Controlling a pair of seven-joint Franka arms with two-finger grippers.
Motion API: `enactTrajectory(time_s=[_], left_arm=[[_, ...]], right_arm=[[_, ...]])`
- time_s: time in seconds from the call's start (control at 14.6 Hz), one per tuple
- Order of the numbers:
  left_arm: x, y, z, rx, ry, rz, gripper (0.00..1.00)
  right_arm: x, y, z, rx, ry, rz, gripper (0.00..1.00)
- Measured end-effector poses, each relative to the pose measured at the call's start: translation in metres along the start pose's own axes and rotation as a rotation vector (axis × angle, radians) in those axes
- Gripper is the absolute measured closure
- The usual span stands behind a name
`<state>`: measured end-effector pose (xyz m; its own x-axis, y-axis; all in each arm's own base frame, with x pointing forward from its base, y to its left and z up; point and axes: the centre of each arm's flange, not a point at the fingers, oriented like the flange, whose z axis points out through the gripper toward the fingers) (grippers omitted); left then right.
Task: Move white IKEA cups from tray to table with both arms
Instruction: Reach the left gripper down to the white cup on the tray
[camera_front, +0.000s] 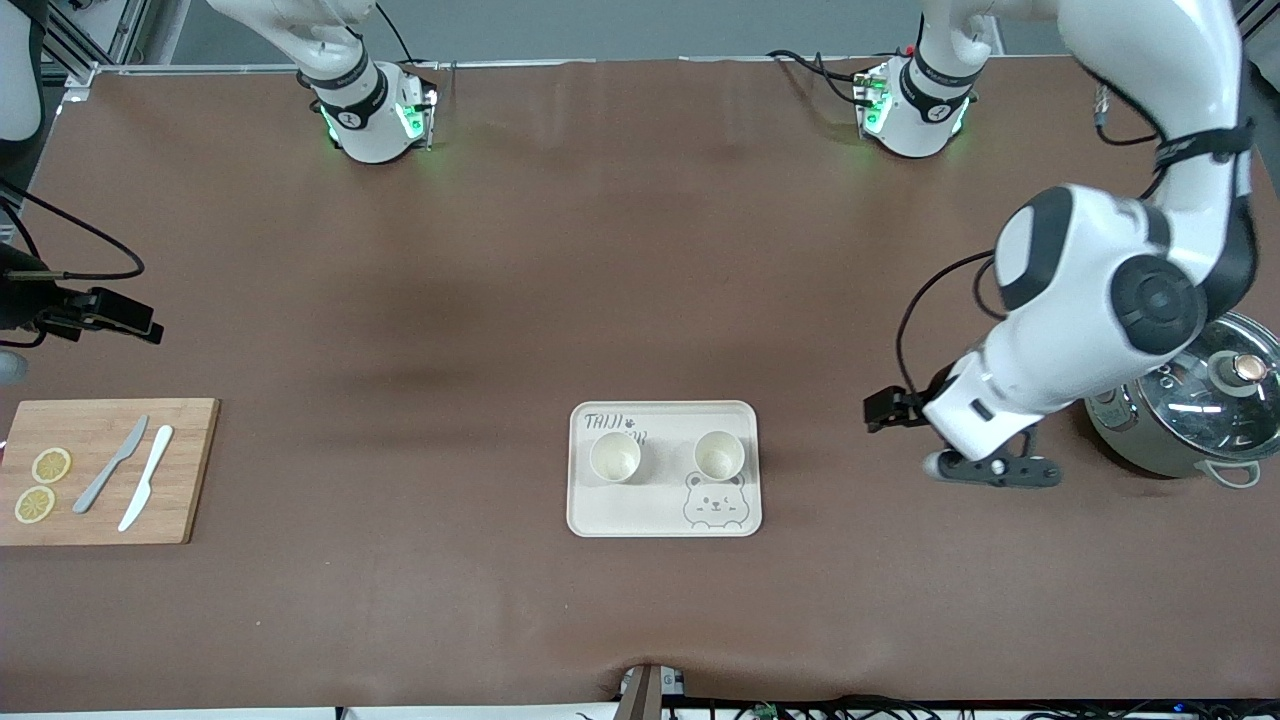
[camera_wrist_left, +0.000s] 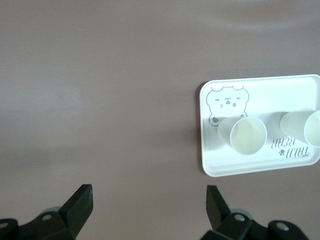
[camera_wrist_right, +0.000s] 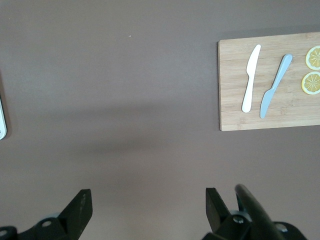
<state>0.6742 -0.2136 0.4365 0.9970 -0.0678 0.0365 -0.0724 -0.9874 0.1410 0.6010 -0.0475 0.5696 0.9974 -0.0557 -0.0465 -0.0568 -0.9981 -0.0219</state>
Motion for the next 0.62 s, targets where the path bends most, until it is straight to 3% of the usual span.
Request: enactTrajectory(time_s=[0.62], left_arm=[[-0.008,0.079,0.096,-0.025,0.047,-0.087,0.00]], right_arm=[[0.001,-0.001,0.002,0.000,-0.003,-0.002,0.00]])
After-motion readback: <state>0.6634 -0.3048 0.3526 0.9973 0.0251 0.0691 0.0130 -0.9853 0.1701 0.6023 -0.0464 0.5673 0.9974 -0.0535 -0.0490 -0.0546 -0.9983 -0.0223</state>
